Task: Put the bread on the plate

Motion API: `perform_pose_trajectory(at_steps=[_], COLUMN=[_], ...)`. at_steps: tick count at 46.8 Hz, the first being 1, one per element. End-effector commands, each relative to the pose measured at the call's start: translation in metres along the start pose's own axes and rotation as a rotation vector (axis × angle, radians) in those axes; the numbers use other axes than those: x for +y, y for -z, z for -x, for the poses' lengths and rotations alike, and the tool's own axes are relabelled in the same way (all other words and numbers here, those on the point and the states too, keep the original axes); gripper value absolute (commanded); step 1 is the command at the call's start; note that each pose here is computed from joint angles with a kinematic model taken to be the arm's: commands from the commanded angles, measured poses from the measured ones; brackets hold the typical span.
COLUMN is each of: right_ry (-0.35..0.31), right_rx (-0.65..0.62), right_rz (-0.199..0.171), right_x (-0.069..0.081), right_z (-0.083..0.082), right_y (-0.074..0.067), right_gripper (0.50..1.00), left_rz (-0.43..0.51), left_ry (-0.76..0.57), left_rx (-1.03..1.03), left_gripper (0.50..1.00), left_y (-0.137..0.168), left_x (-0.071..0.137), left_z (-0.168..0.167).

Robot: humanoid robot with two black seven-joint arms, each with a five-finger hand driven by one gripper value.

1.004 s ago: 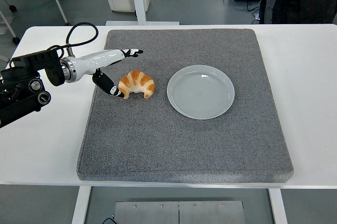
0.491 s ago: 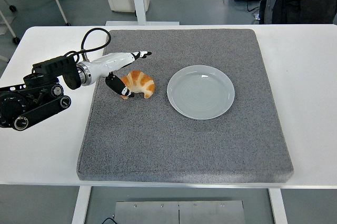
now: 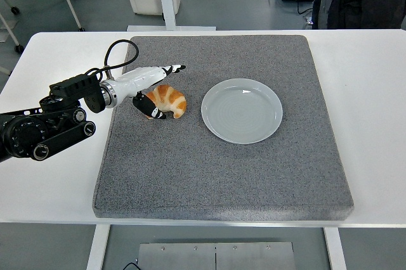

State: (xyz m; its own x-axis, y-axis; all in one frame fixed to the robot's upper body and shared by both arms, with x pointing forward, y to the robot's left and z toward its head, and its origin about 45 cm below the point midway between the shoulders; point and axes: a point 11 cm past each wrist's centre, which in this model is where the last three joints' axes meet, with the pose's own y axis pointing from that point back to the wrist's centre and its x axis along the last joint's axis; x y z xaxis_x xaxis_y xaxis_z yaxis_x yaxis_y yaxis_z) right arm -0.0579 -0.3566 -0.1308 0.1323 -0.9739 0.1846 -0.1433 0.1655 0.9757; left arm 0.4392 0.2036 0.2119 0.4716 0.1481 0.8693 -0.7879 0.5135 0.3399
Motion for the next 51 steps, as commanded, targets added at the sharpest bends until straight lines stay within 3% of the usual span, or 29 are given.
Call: perform_pose_trajectory(at_steps=[1,4,9,18,21,34,51], right_ry=[0.0,0.0,0.0,0.0,0.0,0.0,0.0], right_rx=[0.0,0.0,0.001,0.0,0.0,0.0,0.001], right_rz=[0.0,0.0,0.0,0.0,0.0,0.0,0.0], right_x=[0.0,0.0,0.0,0.0,0.0,0.0,0.0], right_z=[0.0,0.0,0.0,0.0,0.0,0.0,0.0], right_y=[0.0,0.0,0.0,0.0,0.0,0.0,0.0], right_gripper=[1.0,1.0,1.0,1.0,1.0,1.0,1.0], left_rz=[-0.004,-0.009,-0.009,-0.028,-0.03,-0.014,0.018], left_ry=[0.0,-0.004,0.0,-0.009,-0.009,-0.021,-0.098], left_rx=[-0.01,-0.015,-0.014,-0.009,-0.007,-0.016,-0.078], left_gripper=[0.977,0.939,0.783,0.601,0.509,0.5,0.5], left_y=[0.001,0.003,0.003,0.008,0.008,0.003,-0.014], left_x=[0.0,0.0,-0.001,-0.002,-0.003,-0.005,-0.008], left_z=[0.005,0.006,0.011,0.008,0.009,0.0,-0.055])
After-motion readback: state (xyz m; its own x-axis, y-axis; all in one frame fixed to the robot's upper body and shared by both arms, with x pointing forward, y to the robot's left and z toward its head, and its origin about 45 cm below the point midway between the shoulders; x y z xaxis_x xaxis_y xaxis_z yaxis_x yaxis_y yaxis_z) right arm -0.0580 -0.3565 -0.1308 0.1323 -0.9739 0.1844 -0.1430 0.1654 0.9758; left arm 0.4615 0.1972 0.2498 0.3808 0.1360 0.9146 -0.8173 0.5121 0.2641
